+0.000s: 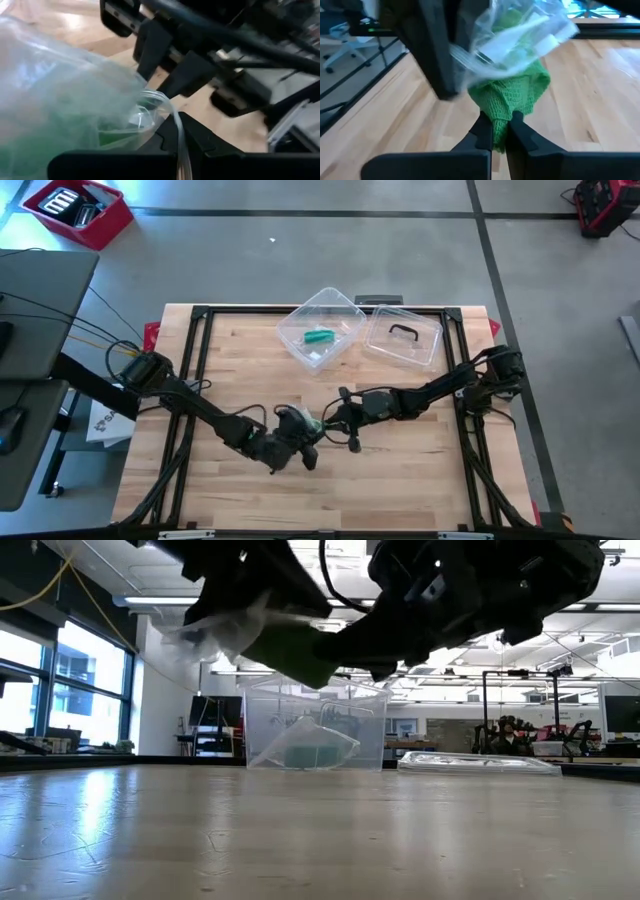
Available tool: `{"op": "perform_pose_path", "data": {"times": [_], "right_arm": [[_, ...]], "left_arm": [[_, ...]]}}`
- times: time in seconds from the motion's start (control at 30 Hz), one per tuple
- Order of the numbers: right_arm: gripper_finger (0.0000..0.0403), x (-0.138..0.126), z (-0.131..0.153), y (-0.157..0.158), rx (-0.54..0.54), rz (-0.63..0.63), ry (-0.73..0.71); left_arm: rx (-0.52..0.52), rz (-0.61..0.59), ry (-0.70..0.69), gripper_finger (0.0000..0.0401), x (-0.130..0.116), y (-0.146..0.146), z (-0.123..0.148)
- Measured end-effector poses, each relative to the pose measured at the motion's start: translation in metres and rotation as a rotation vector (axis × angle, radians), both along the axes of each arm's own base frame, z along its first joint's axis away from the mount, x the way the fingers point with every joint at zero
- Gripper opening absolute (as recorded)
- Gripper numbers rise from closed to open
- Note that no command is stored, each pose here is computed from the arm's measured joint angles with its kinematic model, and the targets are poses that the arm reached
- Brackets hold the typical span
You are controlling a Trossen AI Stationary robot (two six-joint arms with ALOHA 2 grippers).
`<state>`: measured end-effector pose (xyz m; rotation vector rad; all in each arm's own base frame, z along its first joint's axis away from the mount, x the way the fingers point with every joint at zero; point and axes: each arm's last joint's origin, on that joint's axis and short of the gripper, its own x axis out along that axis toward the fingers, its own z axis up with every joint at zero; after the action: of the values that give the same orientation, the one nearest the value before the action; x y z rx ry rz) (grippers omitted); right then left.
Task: Roll bandage
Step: Put the green bandage into the transparent zip bag
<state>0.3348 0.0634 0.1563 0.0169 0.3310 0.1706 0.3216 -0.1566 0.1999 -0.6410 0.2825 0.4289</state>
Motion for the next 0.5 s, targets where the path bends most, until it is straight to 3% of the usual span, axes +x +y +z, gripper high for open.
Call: {"op": "perform_pose_path", "data": {"times": [0.33,0.5], "right_arm": [[0.0009,-0.007,0.021,0.002,-0.012,-0.038,-0.031],[0.0009,-0.016,0.038,0.000,-0.016,-0.039,-0.032]], "left_arm": [[-0.181,-0.020,-0.292,0.0000,-0.030,0.017,-0.012],[-0.242,-0.028,-0.310,0.0000,-0.035,0.023,-0.020]]}}
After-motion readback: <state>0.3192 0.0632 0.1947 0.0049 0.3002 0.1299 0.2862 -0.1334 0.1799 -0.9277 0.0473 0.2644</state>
